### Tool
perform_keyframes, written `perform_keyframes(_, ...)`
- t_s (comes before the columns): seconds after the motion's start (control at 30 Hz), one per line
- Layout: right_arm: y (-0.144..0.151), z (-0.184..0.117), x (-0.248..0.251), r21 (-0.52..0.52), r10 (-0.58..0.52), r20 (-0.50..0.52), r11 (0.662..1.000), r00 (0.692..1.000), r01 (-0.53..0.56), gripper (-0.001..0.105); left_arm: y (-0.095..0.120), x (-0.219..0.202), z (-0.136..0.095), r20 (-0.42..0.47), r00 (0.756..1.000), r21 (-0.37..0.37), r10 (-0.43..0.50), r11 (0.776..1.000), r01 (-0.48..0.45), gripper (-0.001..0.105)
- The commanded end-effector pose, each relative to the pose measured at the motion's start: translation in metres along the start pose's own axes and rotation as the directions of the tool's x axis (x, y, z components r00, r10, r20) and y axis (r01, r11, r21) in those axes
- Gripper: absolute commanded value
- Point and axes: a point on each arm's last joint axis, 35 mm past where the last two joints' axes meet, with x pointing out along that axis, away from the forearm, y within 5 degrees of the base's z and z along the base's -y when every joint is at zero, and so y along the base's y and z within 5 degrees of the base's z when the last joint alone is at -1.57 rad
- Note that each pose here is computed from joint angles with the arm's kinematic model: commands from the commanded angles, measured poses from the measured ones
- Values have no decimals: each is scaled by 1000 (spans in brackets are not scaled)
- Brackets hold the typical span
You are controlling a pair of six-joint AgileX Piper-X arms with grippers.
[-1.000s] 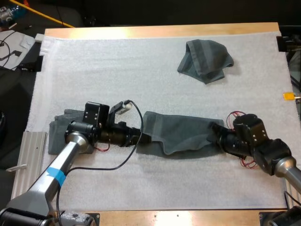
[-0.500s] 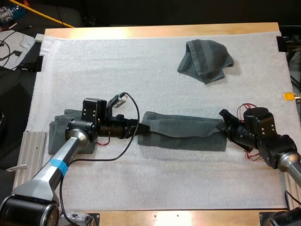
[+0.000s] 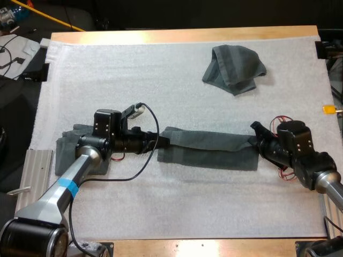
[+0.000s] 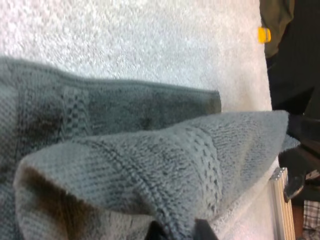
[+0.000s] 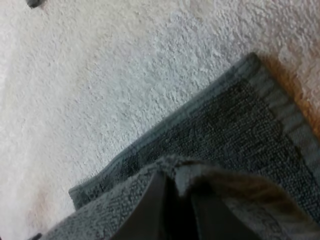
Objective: Pick towel from pile, fold and stack
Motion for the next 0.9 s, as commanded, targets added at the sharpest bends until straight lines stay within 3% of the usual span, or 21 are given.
perform_keyframes(0.0, 2, 3, -1, -2, 6, 25, 1000, 1000, -6, 0, 0, 1, 3, 23, 1000, 9, 7, 1000, -7, 1)
perform_keyframes(0.13, 3, 5, -1, -4, 24, 30, 1000, 999, -24, 7, 0, 1, 3, 20, 1000, 6, 4, 1000, -4, 17)
perform_keyframes(0.3, 7, 7, 1, -15, 72, 53, 997, 996, -71, 47, -2, 1, 3, 17, 1000, 5, -7, 1000, 7, 51)
perform_keyframes(0.4, 14, 11, 1, -44, 131, 84, 991, 988, -128, 62, -5, 0, 5, 9, 999, 17, -42, 999, 42, 58)
perform_keyframes(0.57, 25, 18, -2, -126, 263, 109, 960, 959, -249, 62, -13, -1, 8, -24, 992, 34, -124, 992, 125, 55)
perform_keyframes(0.67, 25, 16, -4, -128, 260, 90, 960, 961, -248, 59, -10, 0, 7, -24, 994, 30, -110, 993, 111, 56)
perform_keyframes(0.73, 28, 15, -9, -203, 307, 57, 935, 950, -290, 60, -17, -4, 6, -25, 991, 48, -131, 990, 132, 56)
perform_keyframes(0.87, 29, 12, -24, -327, 285, 50, 910, 957, -254, 59, -35, -17, 2, 14, 990, 115, -144, 983, 141, 56)
